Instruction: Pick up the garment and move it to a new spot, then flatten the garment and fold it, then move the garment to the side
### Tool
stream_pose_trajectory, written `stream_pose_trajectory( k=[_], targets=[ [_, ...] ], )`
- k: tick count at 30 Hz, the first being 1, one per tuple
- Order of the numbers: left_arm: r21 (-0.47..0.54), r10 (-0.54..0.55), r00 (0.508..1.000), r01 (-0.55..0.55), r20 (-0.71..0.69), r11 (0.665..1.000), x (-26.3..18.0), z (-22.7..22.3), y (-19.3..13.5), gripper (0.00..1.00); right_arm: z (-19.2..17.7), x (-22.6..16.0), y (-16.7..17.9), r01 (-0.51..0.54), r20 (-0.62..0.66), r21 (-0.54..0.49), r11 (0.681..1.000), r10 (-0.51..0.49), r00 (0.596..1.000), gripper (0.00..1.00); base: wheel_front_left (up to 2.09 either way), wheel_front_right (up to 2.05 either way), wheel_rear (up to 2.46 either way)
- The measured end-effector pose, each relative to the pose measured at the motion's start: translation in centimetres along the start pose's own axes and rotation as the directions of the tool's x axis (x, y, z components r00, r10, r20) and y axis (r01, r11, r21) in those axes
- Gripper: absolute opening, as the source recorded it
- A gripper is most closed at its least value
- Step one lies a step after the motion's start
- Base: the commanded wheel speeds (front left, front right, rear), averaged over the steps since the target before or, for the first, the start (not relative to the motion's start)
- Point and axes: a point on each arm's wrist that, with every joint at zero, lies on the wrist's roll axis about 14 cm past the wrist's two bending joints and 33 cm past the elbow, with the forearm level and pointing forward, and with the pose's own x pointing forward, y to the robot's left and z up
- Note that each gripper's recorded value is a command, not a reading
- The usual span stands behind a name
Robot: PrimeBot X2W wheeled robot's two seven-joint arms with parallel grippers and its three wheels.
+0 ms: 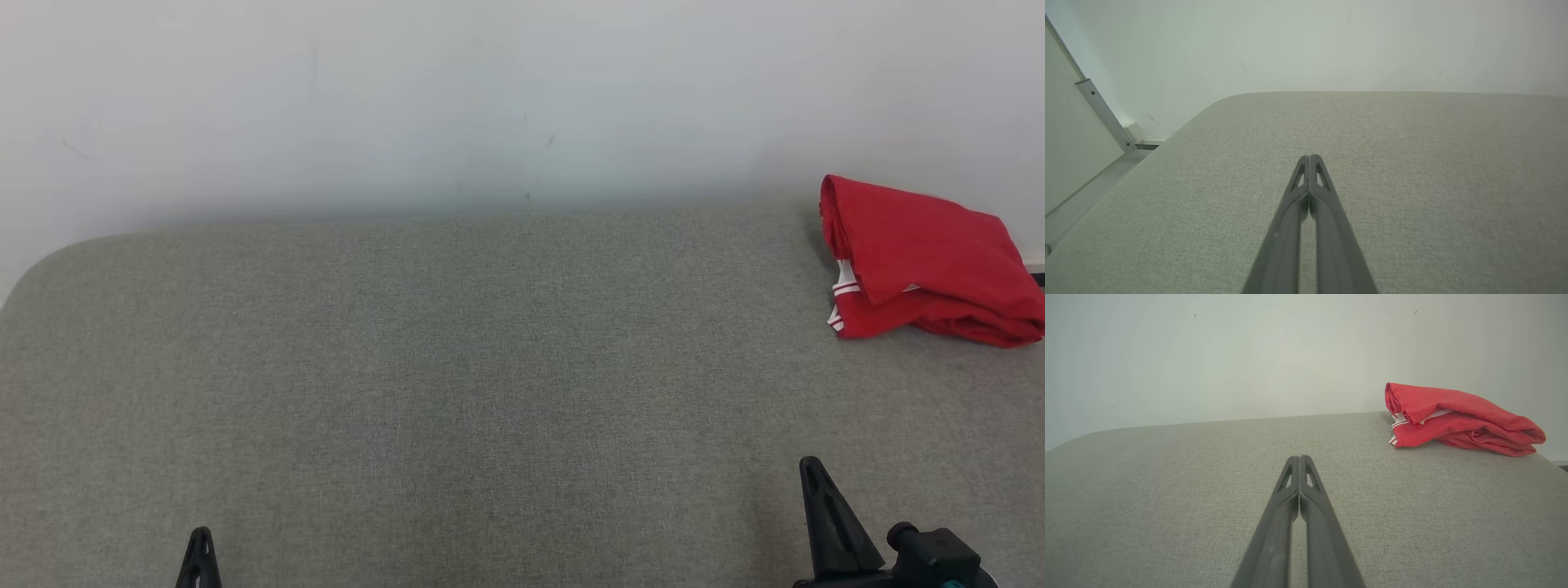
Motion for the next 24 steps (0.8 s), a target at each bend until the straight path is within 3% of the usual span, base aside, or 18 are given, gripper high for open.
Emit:
stream_pose_trajectory(
  k=[13,23,24],
  targets=[
    [-0.252,0.018,0.999,-0.027,-0.039,0.967,0.4,-0.2,0.1,0.0,-0.1,0.5,-0.8,0.06,-0.019,0.238,0.969,-0.057,0.998,0.0,0.0,0.0,0.0],
    [-0.425,0.013,0.998,-0.039,-0.063,0.904,0.9,-0.2,-0.2,0.0,-0.1,0.9,-1.3,0.092,-0.033,0.404,0.91,-0.086,0.996,0.0,0.0,0.0,0.0],
    [-0.461,0.015,0.998,-0.044,-0.066,0.887,1.0,-0.2,-0.2,0.0,-0.1,1.0,-1.3,0.096,-0.035,0.434,0.896,-0.09,0.995,0.0,0.0,0.0,0.0]
  ],
)
